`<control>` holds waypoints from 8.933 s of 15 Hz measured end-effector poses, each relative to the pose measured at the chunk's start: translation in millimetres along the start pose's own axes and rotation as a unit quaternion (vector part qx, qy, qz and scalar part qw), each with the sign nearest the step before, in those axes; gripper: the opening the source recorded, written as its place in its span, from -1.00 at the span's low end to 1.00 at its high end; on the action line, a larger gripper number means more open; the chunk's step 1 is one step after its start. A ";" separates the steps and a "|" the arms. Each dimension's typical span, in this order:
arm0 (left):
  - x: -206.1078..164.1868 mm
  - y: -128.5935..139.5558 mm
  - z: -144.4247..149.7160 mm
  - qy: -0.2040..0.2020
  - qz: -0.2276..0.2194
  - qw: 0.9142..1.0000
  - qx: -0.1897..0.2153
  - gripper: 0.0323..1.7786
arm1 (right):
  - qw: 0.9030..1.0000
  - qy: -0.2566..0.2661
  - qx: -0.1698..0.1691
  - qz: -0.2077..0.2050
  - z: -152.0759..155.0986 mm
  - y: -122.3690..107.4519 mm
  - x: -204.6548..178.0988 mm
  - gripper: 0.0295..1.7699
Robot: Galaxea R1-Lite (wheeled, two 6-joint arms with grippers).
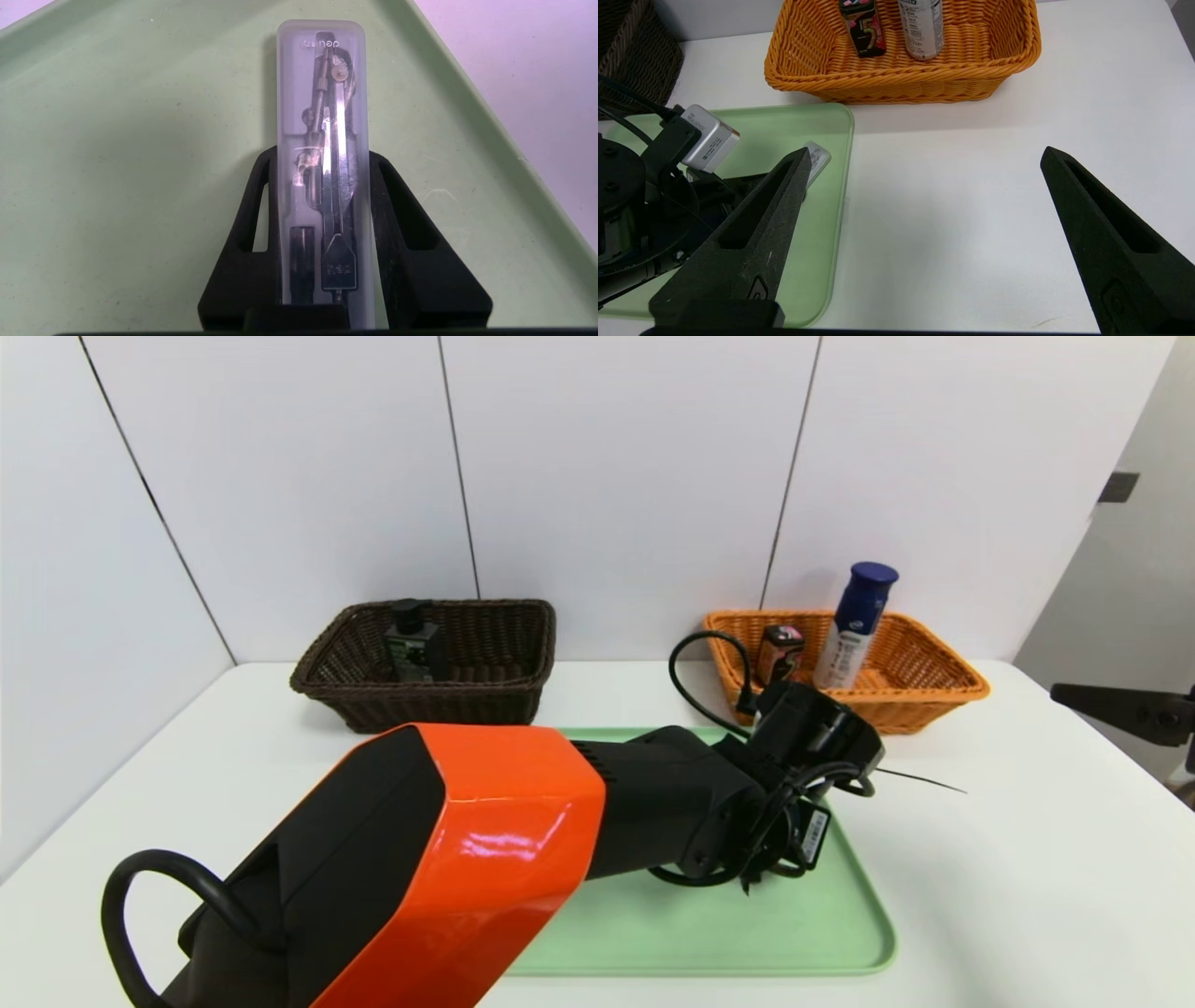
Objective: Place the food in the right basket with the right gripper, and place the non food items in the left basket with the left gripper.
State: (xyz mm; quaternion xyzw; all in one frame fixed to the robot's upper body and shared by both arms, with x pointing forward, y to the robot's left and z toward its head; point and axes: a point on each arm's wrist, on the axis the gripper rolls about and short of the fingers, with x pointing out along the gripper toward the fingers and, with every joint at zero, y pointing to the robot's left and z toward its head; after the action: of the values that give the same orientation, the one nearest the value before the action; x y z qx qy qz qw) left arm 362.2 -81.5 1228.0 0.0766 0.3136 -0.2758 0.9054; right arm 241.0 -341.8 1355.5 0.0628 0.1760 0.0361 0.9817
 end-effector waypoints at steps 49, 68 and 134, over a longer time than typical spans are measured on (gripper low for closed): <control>-90.0 328.1 72.6 -0.043 0.016 0.980 0.195 -0.25 | 1.000 -0.016 -0.005 0.009 3.4 2.4 -8.2 0.91; -266.8 270.6 83.0 -0.096 0.133 0.981 -0.102 0.82 | 0.996 -0.066 -0.020 0.056 11.3 10.0 -36.2 0.91; -351.8 186.7 -320.3 -0.289 0.280 0.913 -0.062 0.90 | 0.979 -0.171 -0.106 -0.034 -222.5 -9.5 -101.1 0.92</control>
State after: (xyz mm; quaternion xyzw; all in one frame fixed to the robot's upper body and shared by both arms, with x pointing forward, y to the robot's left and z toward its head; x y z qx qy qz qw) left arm 66.9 333.2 1182.7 0.0220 0.0200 -0.0014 0.9996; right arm 69.0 -336.0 1181.7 -0.0425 0.0024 0.0100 0.9990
